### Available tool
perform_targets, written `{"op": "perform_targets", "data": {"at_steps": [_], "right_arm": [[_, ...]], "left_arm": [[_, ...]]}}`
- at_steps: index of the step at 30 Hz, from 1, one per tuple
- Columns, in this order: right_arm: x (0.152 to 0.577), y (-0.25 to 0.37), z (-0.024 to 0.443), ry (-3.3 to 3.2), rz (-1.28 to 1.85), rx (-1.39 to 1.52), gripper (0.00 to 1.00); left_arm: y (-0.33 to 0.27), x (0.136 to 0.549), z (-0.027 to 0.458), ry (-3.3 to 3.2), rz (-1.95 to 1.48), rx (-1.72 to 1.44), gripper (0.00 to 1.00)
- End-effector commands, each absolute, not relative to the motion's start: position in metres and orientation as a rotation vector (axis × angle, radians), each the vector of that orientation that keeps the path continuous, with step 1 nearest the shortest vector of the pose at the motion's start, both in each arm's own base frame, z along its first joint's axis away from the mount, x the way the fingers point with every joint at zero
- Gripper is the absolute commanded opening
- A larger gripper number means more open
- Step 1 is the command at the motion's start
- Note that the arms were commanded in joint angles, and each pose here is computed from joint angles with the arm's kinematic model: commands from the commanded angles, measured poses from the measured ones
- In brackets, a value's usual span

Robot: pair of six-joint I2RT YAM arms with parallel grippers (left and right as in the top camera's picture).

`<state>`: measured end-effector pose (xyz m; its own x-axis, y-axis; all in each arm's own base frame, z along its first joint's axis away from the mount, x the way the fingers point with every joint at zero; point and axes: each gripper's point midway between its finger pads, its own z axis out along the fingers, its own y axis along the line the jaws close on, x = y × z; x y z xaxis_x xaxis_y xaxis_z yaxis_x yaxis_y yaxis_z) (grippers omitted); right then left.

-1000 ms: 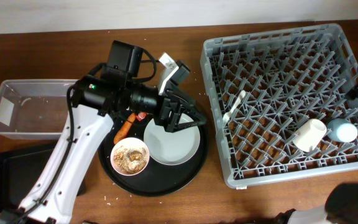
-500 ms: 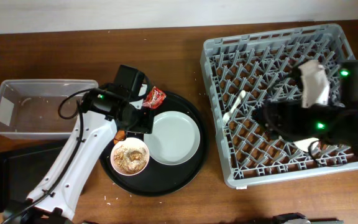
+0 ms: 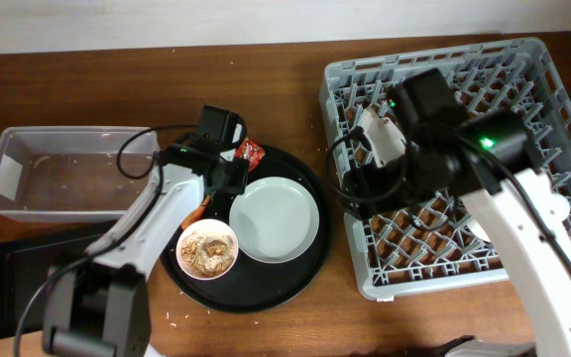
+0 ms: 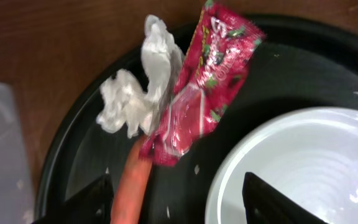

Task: Sort waste into correct bins and load items into the dishwasher rack
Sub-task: 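Grasp the red wrapper and tissue with the left gripper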

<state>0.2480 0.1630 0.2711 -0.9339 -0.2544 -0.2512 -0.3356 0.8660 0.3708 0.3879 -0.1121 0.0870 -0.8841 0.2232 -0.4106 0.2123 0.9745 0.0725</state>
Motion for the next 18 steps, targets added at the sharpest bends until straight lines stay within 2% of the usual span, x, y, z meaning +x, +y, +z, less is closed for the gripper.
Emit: {"op": "perform_targets", "data": {"at_steps": [1, 3, 7, 8, 9, 10, 13, 14, 15, 16, 17, 18], "right_arm": [[0.223, 0.154, 0.31, 2.699, 0.633, -0.439, 0.67], [0.212, 0.149, 0.324, 2.64, 0.64, -0.445, 0.67], [0.195, 0.143, 0.339, 2.574, 0.648, -0.449, 0.67], [0.194, 0.142, 0.337, 2.589, 0.646, -0.448, 0.67], [0.193, 0.141, 0.335, 2.603, 0.645, -0.448, 0.68], [0.193, 0.142, 0.334, 2.609, 0.644, -0.447, 0.68], [0.194, 0.142, 0.334, 2.608, 0.644, -0.447, 0.67], [0.194, 0.142, 0.334, 2.608, 0.644, -0.447, 0.67], [0.194, 0.142, 0.334, 2.608, 0.644, -0.448, 0.68], [0.194, 0.142, 0.334, 2.608, 0.643, -0.447, 0.67], [0.194, 0.142, 0.334, 2.608, 0.643, -0.447, 0.68], [0.194, 0.142, 0.334, 2.608, 0.643, -0.447, 0.67]], "left_arm": [[-0.127, 0.415, 0.082, 2.585, 0.022, 0.499, 0.66], [-0.133, 0.431, 0.079, 2.527, 0.021, 0.522, 0.65], [-0.145, 0.445, 0.031, 2.55, -0.025, 0.543, 0.65], [-0.146, 0.444, 0.023, 2.566, -0.029, 0.548, 0.61], [-0.148, 0.441, 0.012, 2.589, -0.049, 0.56, 0.55], [-0.148, 0.44, 0.007, 2.597, -0.053, 0.563, 0.53], [-0.149, 0.441, 0.01, 2.593, -0.053, 0.562, 0.21], [-0.148, 0.441, 0.018, 2.586, -0.054, 0.558, 0.14], [-0.149, 0.443, 0.027, 2.57, -0.057, 0.554, 0.14], [-0.149, 0.445, 0.038, 2.55, -0.059, 0.549, 0.19], [-0.15, 0.447, 0.05, 2.529, -0.065, 0.534, 0.38], [-0.15, 0.446, 0.058, 2.519, -0.067, 0.532, 0.42]]}}
